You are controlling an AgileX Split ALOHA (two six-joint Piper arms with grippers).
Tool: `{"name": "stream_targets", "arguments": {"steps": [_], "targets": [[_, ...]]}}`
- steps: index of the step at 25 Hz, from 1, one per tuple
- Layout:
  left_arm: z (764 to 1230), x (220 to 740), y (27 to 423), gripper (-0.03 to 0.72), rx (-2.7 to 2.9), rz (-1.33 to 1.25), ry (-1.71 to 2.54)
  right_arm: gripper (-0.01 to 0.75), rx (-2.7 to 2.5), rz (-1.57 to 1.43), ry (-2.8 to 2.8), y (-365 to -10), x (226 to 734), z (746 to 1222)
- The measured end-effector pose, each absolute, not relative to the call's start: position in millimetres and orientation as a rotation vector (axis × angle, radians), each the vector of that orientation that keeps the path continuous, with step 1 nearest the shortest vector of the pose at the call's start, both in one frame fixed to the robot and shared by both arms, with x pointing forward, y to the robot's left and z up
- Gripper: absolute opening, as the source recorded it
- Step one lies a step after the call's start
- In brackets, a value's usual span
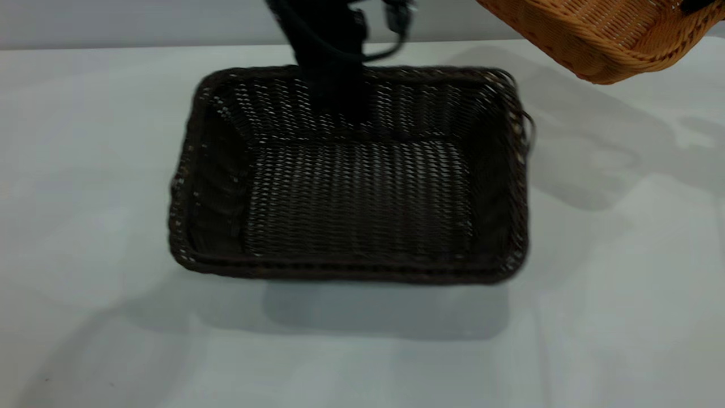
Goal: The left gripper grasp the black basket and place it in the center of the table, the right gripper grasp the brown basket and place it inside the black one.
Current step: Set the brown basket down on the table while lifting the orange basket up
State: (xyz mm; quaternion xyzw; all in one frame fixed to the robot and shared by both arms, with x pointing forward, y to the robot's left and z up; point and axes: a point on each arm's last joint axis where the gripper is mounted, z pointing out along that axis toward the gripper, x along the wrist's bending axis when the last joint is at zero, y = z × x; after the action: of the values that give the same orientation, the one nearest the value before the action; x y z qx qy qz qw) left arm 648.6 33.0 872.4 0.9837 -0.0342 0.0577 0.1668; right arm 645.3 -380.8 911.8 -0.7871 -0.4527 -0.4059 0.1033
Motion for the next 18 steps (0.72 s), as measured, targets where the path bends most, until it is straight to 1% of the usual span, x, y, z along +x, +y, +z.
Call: {"name": "stream_targets", "arguments": {"steps": [2,4,10,13,15,18], "targets": [[872,644,24,0.100,2.799,0.168,-0.100,0.069,-2.309,-1.197,-1.339,-380,645,912],[872,640,19,0.150,2.798,0.163,-0.111,0.069,-2.298,-1.196,-1.339,-379,644,912],[867,641,19,0.456,2.811,0.180,-0.120,0.069,-2.289,-1.196,-1.338,-379,644,913],[870,644,21,0.563,2.815,0.212,-0.071,0.069,-2.277,-1.196,-1.337,-378,644,913],[879,647,25,0.593,2.816,0.233,0.017,0.069,-2.264,-1.195,-1.338,-378,643,913],[909,657,44,0.593,2.823,0.303,0.222,0.069,-2.229,-1.200,-1.370,-376,642,914]]}}
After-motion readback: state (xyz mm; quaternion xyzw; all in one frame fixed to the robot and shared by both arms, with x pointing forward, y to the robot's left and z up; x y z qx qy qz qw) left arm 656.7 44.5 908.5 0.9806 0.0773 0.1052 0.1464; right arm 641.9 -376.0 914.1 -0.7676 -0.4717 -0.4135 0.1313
